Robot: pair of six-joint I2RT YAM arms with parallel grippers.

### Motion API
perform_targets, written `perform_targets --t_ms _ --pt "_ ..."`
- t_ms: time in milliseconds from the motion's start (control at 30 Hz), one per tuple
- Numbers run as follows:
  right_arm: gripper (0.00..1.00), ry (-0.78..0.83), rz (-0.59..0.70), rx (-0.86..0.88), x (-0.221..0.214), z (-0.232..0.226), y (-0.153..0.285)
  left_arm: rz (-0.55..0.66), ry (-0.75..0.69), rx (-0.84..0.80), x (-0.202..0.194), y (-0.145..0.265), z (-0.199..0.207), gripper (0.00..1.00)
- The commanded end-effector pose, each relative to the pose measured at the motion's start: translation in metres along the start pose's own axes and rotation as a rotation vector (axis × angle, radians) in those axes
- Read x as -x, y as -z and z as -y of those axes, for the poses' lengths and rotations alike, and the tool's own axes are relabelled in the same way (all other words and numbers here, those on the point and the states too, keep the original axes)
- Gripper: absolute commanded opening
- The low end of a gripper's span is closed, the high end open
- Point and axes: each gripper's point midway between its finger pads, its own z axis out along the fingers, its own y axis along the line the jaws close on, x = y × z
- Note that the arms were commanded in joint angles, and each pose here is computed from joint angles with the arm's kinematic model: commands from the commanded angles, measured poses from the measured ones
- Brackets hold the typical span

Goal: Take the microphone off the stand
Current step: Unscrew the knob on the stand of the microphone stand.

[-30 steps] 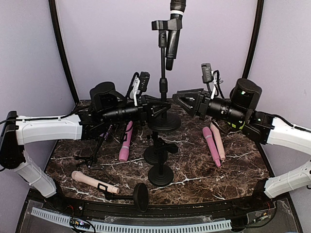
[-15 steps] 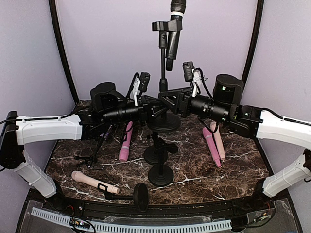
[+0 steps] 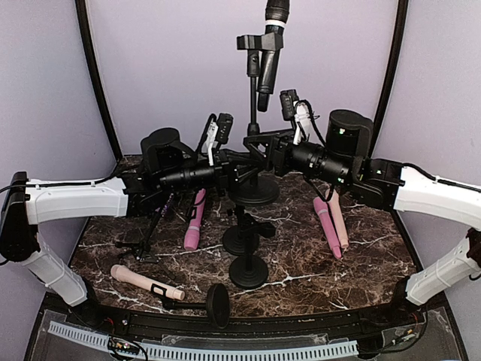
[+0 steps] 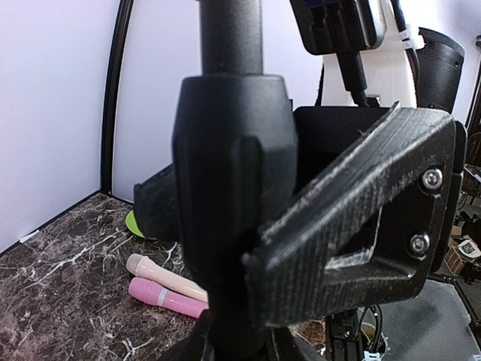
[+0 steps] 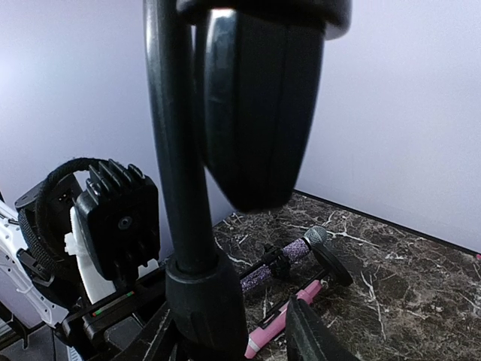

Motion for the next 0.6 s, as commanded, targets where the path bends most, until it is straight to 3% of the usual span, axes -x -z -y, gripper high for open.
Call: perform_targets --t_ms 0,367,567 --pt "0.48 0.014 0.056 -0.006 0.019 -0.004 0.000 0.091 -0.041 -0.048 0.026 0.004 0.013 0.00" --pt "0.23 0.059 0.112 0.103 0.026 -0.020 0.019 0.083 -0.035 -0.062 0.022 0.007 0.016 0.00" --pt "0.18 0.100 0.114 0.347 0.028 -0.046 0.045 0.090 -0.046 -0.193 0.026 0.012 0.040 0.00"
